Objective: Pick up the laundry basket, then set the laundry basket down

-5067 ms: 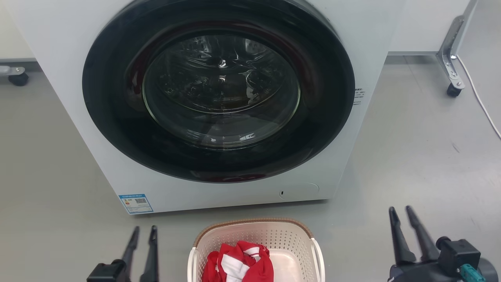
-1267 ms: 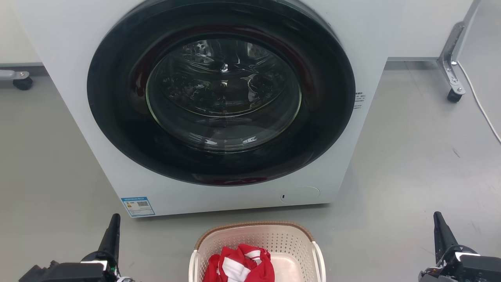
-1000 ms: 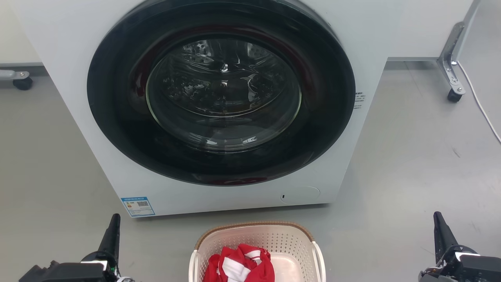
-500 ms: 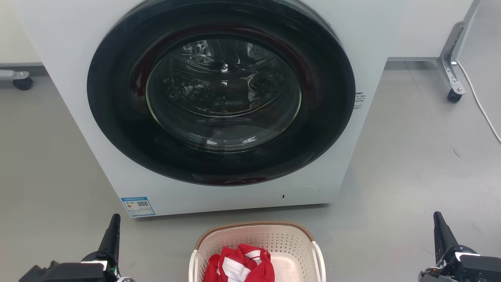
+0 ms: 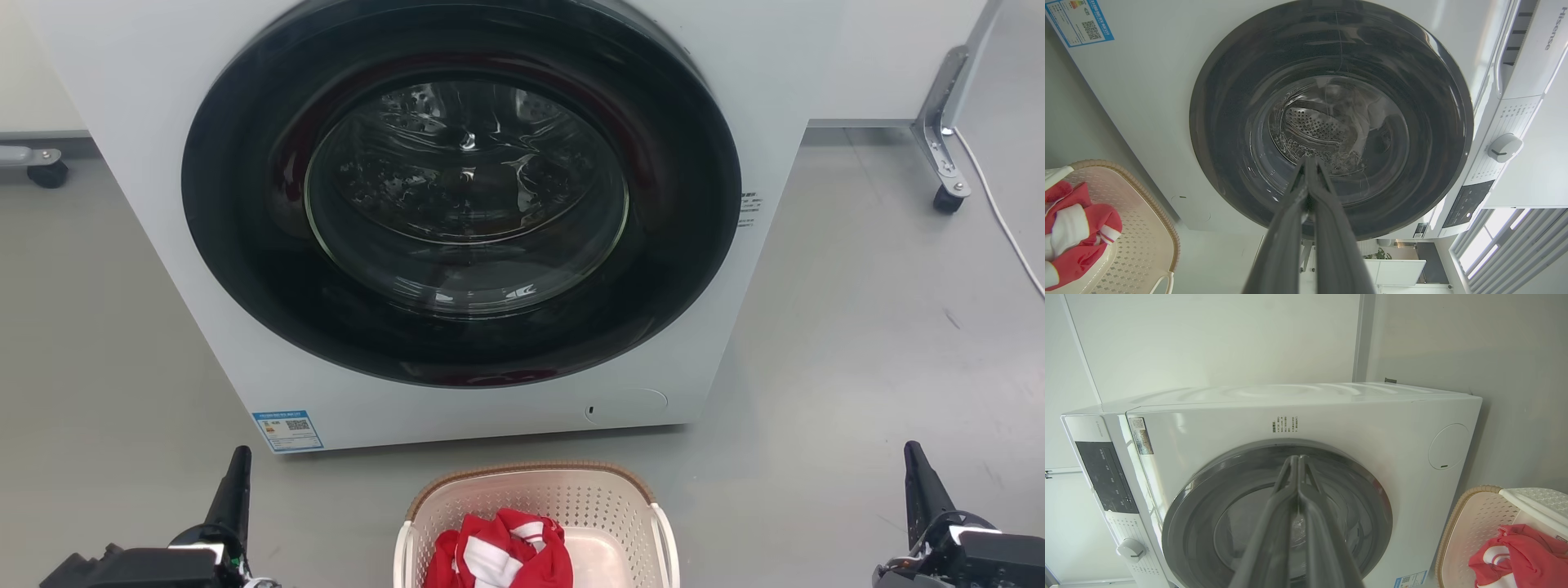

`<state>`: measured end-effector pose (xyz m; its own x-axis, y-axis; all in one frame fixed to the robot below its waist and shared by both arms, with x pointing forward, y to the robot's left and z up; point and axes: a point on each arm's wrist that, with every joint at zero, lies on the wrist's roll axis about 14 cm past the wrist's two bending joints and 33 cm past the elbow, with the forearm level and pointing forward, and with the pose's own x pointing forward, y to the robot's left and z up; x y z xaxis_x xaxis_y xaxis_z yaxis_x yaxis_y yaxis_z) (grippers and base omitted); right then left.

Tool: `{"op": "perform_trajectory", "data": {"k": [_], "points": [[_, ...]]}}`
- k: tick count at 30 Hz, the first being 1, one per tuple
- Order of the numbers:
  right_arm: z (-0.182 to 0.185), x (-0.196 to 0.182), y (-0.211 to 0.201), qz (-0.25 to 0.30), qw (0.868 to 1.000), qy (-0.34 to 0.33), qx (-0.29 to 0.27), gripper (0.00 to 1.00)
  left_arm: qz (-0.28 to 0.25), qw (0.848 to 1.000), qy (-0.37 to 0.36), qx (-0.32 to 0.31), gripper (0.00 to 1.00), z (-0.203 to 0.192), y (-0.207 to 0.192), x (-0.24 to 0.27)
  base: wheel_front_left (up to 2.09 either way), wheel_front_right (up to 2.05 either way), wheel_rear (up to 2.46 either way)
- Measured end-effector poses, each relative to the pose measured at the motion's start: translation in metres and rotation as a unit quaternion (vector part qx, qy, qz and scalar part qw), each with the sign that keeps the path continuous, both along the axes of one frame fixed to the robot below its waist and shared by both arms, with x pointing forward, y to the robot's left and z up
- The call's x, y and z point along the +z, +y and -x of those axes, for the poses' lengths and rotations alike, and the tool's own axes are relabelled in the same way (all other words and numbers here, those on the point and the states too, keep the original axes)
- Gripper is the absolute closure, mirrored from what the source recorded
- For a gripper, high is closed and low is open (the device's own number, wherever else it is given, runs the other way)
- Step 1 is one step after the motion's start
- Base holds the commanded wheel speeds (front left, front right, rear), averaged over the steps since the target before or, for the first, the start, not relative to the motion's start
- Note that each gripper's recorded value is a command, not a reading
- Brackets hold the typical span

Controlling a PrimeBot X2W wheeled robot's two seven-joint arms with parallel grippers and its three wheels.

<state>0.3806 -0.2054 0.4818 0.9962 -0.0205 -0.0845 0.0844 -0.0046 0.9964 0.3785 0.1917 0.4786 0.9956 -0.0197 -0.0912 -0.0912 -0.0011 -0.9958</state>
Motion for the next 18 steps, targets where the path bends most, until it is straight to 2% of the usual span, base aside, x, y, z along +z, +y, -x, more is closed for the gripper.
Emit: {"op": "perform_trajectory", "data": {"k": [18], "points": [[0.0, 0.0001, 0.0001, 0.0, 1.0, 0.0, 0.0, 1.0, 0.0, 1.0, 0.0, 0.0, 1.0, 0.0, 0.0, 0.0, 0.0, 0.0, 0.0]]}}
